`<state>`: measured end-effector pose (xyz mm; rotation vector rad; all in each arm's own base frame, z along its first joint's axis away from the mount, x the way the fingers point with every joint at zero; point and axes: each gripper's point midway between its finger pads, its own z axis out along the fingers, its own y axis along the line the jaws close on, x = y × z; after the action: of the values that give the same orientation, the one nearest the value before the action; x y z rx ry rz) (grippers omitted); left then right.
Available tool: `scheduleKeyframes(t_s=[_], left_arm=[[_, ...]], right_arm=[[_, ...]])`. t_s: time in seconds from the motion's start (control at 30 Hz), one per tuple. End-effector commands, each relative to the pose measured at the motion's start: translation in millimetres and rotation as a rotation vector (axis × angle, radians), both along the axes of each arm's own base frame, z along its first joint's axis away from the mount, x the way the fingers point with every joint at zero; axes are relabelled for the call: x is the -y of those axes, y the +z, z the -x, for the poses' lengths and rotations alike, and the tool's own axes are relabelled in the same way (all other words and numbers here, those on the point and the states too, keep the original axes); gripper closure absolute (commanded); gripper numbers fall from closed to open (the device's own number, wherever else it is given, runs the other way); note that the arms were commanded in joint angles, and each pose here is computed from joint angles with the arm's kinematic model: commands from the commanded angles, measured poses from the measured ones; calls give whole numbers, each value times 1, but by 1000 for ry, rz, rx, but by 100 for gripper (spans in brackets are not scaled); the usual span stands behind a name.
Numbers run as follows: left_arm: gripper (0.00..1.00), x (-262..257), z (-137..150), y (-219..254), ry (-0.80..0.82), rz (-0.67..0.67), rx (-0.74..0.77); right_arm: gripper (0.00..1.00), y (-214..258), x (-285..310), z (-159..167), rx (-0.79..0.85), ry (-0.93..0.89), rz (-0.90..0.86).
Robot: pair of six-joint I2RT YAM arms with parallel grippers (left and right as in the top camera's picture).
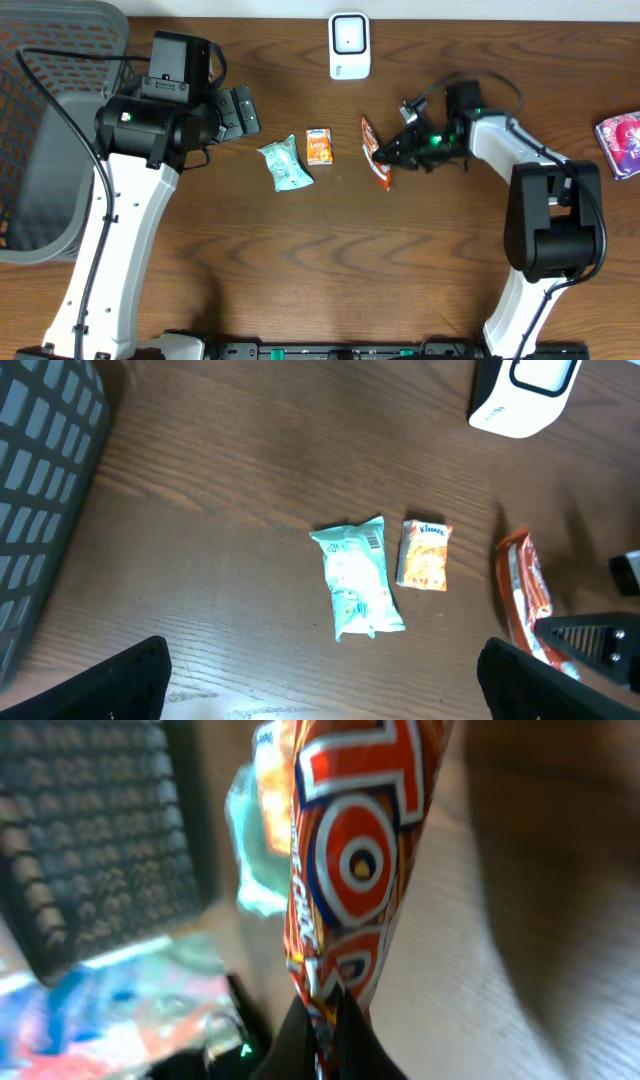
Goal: Scan the item barcode
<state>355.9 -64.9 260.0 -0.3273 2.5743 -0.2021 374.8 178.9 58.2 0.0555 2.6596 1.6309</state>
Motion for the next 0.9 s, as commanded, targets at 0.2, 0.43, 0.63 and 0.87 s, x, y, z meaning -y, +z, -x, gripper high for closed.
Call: scheduleKeyframes(t_s=[0.2,0.43,0.63,0.87], left_arm=[[2,-1,0,-2,6,3,-10],[2,-1,0,-2,6,3,-10],[2,-1,0,-2,6,3,-10],[2,-1,0,-2,6,3,-10]], right_arm=[[85,-28,62,13,-190,-207,-54],[70,-28,101,7,-233,-292,54],[72,1,113,2,-180,-253,239],[66,20,83,7,-36,-134,528]])
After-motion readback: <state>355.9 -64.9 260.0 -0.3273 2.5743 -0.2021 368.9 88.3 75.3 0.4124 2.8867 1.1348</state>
